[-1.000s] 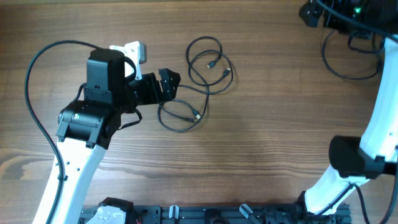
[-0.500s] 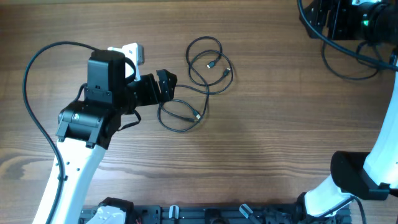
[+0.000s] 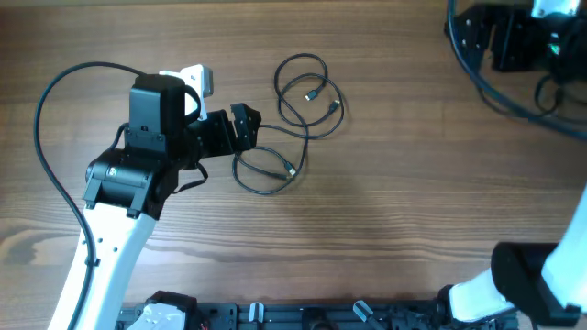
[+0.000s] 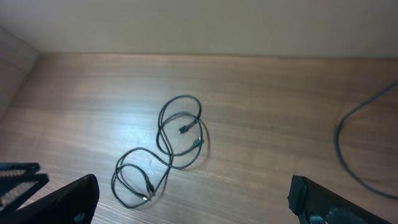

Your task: Untangle cables

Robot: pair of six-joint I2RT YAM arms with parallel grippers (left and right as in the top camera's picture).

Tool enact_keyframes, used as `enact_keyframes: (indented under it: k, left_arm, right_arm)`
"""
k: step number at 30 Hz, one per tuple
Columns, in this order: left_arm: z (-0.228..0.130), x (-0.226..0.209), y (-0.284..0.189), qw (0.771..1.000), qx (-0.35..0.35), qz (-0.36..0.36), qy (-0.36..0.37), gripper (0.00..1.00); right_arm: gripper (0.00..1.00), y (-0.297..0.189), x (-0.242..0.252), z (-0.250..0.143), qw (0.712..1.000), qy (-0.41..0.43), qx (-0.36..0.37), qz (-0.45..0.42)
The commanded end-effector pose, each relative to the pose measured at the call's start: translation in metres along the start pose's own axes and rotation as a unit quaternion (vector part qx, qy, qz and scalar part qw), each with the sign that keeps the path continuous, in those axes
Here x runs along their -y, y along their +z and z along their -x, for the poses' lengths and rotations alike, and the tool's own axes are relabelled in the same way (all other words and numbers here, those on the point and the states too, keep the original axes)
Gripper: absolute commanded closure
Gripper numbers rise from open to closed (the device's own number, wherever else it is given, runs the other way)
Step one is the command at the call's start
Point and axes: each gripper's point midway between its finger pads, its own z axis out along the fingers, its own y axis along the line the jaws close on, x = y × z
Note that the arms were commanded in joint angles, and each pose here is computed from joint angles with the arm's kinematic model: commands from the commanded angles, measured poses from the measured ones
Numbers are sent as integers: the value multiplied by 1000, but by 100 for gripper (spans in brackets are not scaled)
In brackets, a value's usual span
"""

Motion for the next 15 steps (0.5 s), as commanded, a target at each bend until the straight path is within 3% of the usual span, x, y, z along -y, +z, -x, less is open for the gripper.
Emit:
enact_keyframes:
  k: [1,7,15]
  left_arm:
    - [5,-2,-2,1000,8,6,4,0]
    - [3,-3,-2,1000,4,8,2,0]
    - [3,-3,-2,1000,3,8,2,0]
  right_arm:
    - [0,-22,-12,0,999,-44,24,5]
    - [0,-8,1,-18,999,47,-15,-18]
    - [1,77,-8,-88,982,70,-172,18]
